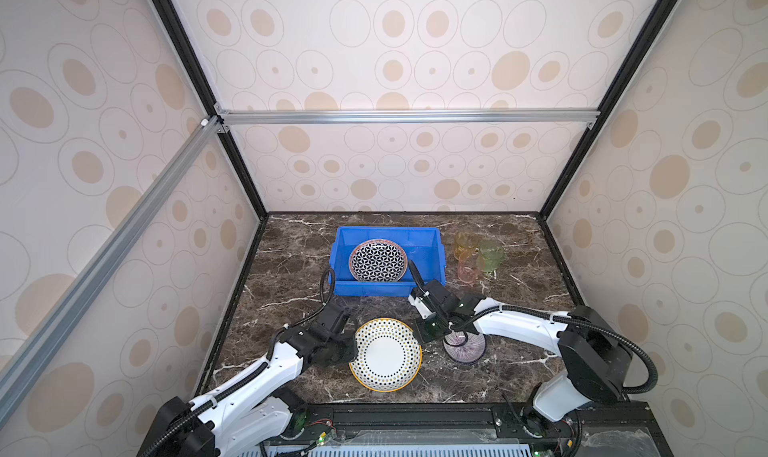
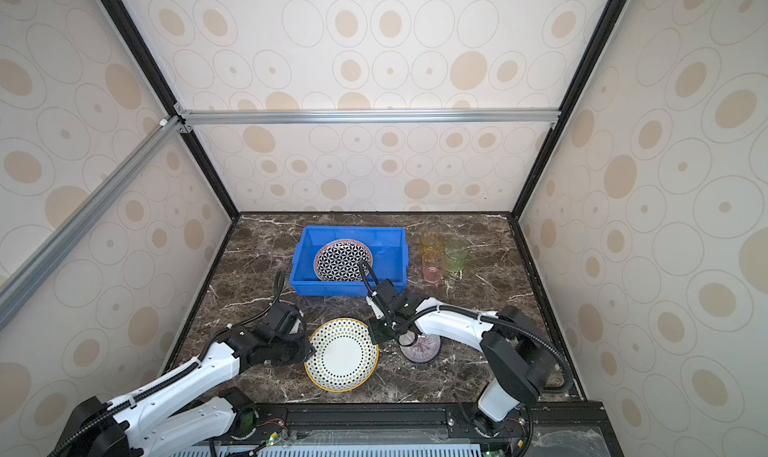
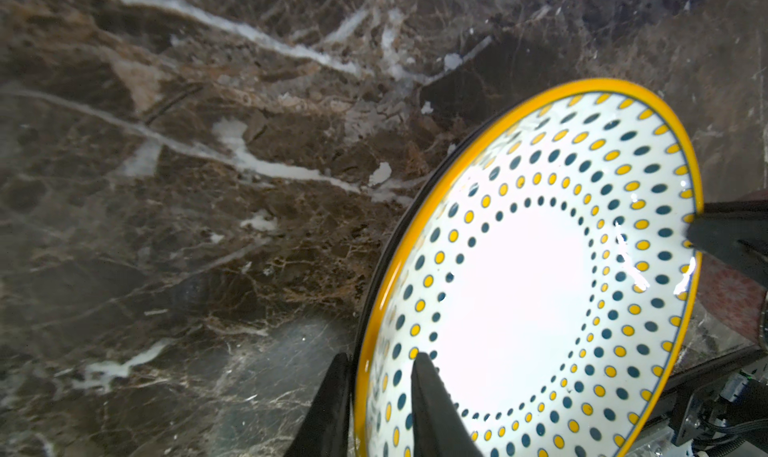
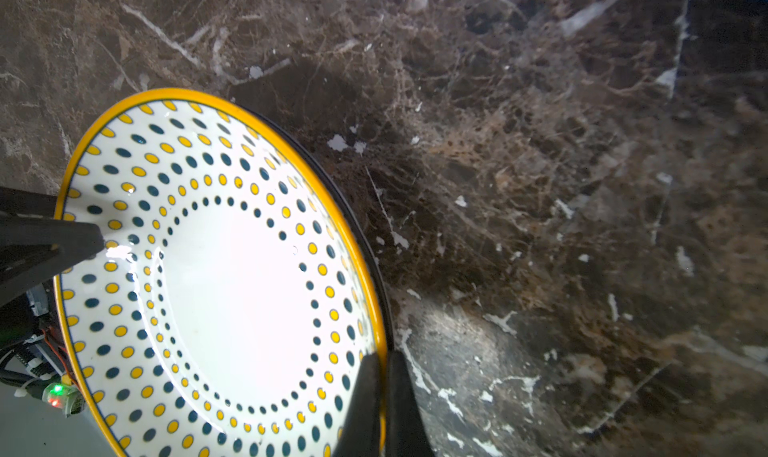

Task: Place the mixed dishes into the plastic bin
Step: 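Lift the dotted plate off the striped bowl with both grippers, then raise the dotted plate with both grippers and carry it toward the blue bin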

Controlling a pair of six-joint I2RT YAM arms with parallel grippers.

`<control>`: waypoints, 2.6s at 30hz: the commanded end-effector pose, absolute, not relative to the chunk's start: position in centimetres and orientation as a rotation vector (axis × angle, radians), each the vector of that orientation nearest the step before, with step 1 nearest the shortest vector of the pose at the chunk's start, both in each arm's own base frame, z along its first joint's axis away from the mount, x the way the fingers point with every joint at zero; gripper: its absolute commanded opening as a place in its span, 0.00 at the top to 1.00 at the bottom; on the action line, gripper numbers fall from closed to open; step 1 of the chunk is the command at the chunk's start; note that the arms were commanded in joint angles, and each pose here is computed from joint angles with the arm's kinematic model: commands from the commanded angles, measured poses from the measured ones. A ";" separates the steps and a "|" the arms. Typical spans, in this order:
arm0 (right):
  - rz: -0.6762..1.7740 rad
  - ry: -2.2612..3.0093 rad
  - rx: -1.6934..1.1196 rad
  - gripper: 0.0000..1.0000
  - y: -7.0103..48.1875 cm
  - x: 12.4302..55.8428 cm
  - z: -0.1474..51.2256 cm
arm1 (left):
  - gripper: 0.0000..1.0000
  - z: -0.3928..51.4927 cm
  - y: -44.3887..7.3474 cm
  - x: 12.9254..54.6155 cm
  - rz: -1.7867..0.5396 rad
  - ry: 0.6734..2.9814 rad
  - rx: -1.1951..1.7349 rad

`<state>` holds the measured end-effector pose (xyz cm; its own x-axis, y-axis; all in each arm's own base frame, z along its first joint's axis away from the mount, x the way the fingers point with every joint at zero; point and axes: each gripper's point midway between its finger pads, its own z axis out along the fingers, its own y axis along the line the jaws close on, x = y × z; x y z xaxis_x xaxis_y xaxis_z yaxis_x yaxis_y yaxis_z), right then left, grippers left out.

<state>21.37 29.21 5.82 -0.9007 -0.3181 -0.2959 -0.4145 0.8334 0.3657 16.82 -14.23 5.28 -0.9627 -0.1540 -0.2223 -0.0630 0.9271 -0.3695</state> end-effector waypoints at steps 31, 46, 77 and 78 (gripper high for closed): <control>0.618 2.928 -0.613 0.99 29.2 18.5 2.9 | 0.84 6.9 -16.0 17.3 -0.639 2.812 -0.098; 0.656 2.874 -0.635 0.99 30.2 19.1 4.5 | 0.98 7.7 -14.5 17.6 -0.523 2.803 -0.102; 0.678 2.518 -0.667 0.92 30.7 22.3 16.6 | 1.00 14.2 -14.4 19.3 -0.574 2.590 -0.068; 0.672 2.503 -0.658 0.92 30.6 22.5 17.1 | 1.00 14.5 -14.2 19.4 -0.569 2.575 -0.078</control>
